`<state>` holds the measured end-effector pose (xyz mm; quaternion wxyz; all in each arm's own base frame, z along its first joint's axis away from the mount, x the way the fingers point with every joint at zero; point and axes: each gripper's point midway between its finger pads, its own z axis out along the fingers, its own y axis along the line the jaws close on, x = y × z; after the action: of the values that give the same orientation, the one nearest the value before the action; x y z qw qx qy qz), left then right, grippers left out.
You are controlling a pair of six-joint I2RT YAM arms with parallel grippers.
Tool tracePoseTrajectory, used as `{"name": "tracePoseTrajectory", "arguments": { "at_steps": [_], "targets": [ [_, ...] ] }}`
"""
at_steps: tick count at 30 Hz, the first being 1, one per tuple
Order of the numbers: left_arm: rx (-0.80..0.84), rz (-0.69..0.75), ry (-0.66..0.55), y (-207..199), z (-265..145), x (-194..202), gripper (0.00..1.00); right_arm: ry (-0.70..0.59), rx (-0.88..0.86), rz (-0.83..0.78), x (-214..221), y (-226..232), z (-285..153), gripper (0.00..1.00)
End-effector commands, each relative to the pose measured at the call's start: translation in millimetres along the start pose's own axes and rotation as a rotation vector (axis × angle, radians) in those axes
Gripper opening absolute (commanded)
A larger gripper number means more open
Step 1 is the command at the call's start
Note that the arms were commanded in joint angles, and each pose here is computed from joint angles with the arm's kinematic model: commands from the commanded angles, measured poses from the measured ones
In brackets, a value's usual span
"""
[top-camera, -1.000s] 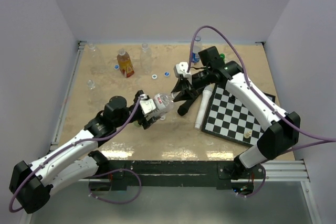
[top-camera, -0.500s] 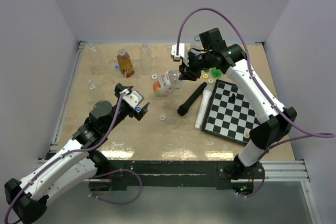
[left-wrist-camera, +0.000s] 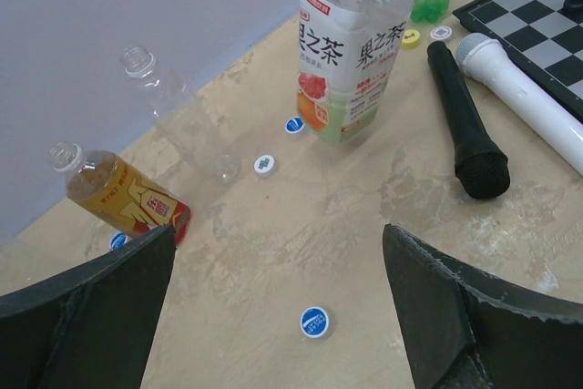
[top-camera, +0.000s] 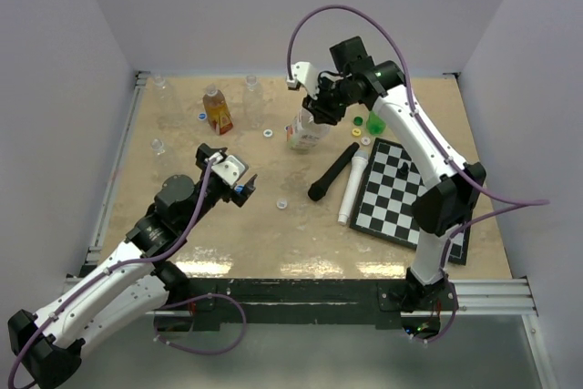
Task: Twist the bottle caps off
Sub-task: Place the plastic bottle at the center of the board.
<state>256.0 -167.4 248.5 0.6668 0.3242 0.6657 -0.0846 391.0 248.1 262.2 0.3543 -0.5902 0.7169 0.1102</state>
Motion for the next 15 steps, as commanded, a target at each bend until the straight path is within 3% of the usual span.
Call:
{"name": "tracePoseTrajectory", "arguments": {
  "at_steps": [1,15],
  "targets": [
    [-0.023,-0.004,-0.030,6,1,-8,1.00,0.038,0.062,0.011,1,-8,-19,0.01],
    [-0.021,-0.005,-0.034,5,0,-9,1.00,0.081,-0.012,0.028,13,1,-3,0.09]
  ]
}}
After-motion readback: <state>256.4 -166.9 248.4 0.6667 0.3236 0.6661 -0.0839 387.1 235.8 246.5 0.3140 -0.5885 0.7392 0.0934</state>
